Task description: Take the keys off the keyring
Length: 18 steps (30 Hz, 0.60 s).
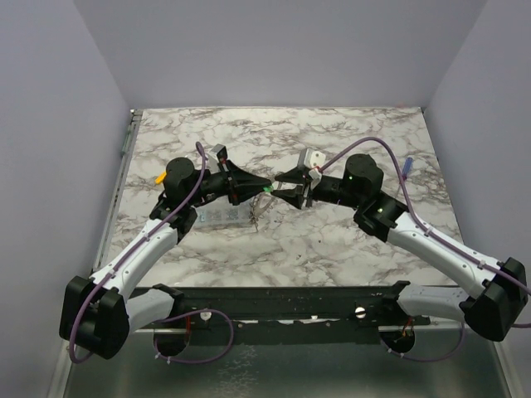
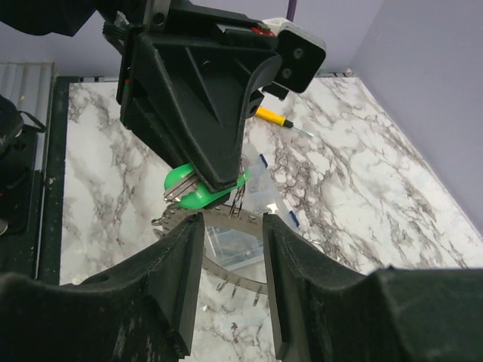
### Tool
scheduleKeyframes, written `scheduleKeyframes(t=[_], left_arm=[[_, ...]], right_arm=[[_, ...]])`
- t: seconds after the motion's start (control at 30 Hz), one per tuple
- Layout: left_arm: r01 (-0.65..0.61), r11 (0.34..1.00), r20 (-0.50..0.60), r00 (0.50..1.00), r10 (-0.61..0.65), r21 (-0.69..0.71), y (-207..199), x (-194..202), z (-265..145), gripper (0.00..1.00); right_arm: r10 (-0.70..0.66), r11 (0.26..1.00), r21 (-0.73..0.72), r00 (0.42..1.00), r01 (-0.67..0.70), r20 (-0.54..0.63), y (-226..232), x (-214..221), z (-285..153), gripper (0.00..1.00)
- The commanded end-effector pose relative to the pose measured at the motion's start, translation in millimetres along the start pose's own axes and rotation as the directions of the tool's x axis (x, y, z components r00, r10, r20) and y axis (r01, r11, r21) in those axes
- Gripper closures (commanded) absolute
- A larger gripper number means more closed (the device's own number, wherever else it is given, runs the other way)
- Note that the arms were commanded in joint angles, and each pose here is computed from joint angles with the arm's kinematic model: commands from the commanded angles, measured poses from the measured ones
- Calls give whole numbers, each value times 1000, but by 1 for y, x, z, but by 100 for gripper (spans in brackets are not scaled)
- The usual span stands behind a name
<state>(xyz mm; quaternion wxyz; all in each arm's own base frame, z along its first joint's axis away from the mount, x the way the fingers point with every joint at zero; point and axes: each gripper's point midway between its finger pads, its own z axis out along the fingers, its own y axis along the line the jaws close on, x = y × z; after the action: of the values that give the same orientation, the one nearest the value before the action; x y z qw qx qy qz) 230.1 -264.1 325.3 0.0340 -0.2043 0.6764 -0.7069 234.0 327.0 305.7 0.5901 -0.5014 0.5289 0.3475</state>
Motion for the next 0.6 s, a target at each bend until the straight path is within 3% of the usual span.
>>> scheduleKeyframes(t=[0.0, 0.57], left_arm=[[-86, 992, -32, 995, 90, 93, -35, 17, -2, 100], [-99, 988, -60, 992, 106, 118, -38, 26, -2, 100]], right_arm=[[-67, 997, 51, 996, 64, 52, -12, -14, 5, 56], [-103, 994, 48, 992, 100, 71, -12, -19, 17, 65]])
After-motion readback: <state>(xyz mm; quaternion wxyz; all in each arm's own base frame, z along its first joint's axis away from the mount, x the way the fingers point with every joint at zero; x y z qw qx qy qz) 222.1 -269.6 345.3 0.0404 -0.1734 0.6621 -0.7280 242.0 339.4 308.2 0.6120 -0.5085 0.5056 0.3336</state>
